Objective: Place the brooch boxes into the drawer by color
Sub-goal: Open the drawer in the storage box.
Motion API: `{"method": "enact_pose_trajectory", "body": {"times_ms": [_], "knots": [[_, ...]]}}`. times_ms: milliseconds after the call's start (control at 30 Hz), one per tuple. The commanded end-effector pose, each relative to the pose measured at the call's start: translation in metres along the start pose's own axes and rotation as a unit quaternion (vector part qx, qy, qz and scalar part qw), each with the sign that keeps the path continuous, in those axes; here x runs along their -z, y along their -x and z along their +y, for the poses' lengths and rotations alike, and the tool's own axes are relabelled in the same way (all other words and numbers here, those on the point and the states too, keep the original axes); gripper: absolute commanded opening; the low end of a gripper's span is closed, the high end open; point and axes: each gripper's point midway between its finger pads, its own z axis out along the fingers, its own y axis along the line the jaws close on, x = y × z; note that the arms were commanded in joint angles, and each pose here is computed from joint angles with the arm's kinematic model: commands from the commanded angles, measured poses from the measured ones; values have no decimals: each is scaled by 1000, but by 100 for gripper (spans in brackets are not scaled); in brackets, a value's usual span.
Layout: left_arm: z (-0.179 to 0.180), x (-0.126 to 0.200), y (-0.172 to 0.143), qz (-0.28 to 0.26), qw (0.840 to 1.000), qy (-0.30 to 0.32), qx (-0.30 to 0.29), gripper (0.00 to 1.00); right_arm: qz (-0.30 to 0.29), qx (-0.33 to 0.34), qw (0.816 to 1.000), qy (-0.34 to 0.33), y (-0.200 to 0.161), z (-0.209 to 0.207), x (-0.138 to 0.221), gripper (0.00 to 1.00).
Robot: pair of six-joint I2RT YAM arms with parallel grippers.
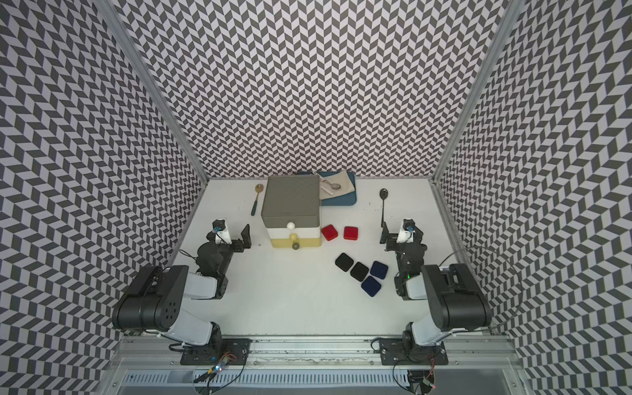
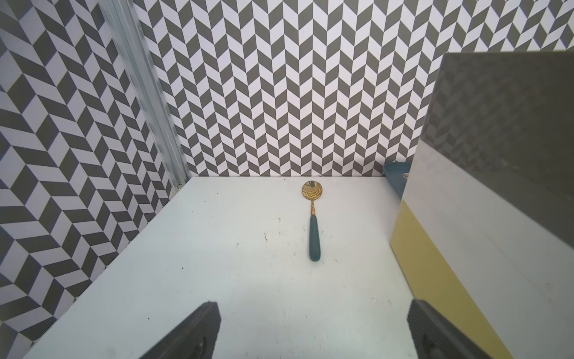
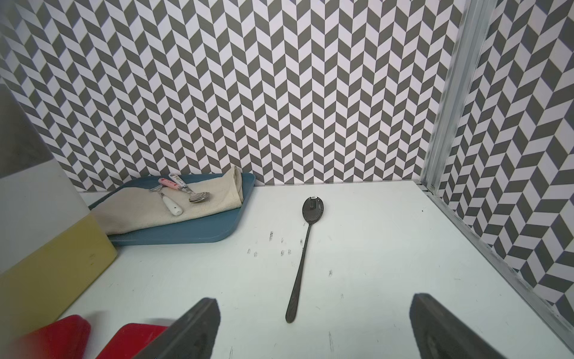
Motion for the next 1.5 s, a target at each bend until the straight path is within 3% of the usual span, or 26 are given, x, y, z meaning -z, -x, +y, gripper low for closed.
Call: {"method": "enact_pose_trajectory", "body": {"times_ms": [0,733,867,967,1000,1167,1267,1367,1467], "knots": [[0,-4,4,-4,1000,-5,1,100,-23,1,1000,5,12,3,-2,99],[-1,-3,4,-6,1000,-2,-3,100,-22,0,1000,22,11,3,-3,99],[16,-16,19,17,998,59,8,100,-28,-9,1000,12,18,-1,-3,99],[35,-26,43,36,991,118,54,100,28,-10,1000,-3,29,-5,-27,99],[34,-27,54,33,991,110,73,100,49,-14,999,-10,36,-6,-35,99],[3,-26,108,22,994,24,108,100,17,-29,999,-31,110,-8,-41,100],[-11,-18,137,32,992,-16,122,100,48,-37,998,-15,132,4,-42,99],[-38,-7,156,64,986,-95,119,100,66,-36,997,-5,145,23,-35,99],[-68,8,149,131,966,-178,134,100,67,-31,997,6,148,43,-25,100]]}}
